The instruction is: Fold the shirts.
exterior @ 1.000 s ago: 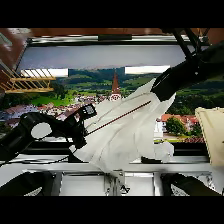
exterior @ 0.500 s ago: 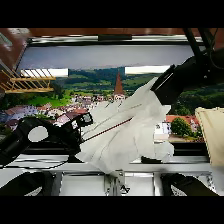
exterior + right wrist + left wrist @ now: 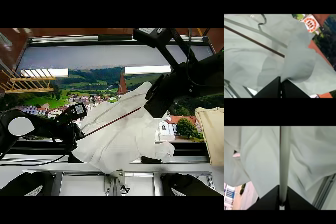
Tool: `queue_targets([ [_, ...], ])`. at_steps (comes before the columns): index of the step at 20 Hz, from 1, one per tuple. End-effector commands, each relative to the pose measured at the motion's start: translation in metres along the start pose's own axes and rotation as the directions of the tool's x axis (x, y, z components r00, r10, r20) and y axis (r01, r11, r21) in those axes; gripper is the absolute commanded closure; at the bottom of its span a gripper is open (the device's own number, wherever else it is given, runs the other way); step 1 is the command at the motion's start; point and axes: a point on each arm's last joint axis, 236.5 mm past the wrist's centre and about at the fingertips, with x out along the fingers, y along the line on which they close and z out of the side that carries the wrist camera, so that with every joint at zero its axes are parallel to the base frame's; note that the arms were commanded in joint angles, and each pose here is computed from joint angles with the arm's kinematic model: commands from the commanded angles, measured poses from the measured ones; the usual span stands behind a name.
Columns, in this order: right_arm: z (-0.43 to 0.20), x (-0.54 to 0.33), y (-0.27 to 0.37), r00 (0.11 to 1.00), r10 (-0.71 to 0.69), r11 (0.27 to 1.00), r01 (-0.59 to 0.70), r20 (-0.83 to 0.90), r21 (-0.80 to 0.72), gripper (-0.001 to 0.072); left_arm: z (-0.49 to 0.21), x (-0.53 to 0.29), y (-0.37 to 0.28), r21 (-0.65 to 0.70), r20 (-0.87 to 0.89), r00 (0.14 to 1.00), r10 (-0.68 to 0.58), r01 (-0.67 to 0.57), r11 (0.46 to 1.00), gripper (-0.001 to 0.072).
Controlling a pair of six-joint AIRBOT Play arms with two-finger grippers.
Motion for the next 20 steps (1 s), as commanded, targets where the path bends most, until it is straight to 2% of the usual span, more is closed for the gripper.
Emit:
queue_targets([
  [1,-0.009,-0.002,-0.027,0.991,-0.127,0.992,0.128,-0.042,0.016,0.0646,-0.005,-0.011,-0.015,0.029,-0.018,0.999,-0.043,0.044,0.999,0.0667],
  [7,0.010,-0.001,-0.021,0.994,-0.104,0.995,0.104,0.039,0.007,0.0646,-0.013,0.008,-0.027,0.094,-0.044,0.997,-0.069,0.073,0.993,0.0667],
  [9,0.023,-0.001,-0.007,0.995,-0.045,0.999,0.046,0.091,-0.001,0.0646,-0.006,0.020,-0.025,0.102,-0.031,0.997,-0.063,0.066,0.993,0.0667],
  [11,0.023,-0.001,0.010,0.995,0.028,0.999,-0.029,0.095,0.012,0.0646,0.014,0.027,-0.006,0.076,0.043,0.999,-0.002,-0.001,0.997,0.0667],
  [14,0.004,-0.001,0.021,0.997,0.076,0.996,-0.077,0.012,0.043,0.0646,0.027,0.027,0.021,0.015,0.109,0.992,0.070,-0.072,0.997,0.0667],
  [17,0.008,-0.002,0.039,0.988,0.149,0.987,-0.151,0.029,0.063,0.0646,0.030,0.023,0.029,-0.041,0.140,0.988,0.070,-0.065,0.997,0.0667],
  [20,0.007,0.006,0.053,0.974,0.225,0.968,-0.223,-0.008,0.115,0.0647,0.030,0.023,0.030,-0.033,0.142,0.987,0.071,-0.067,0.997,0.0667],
])
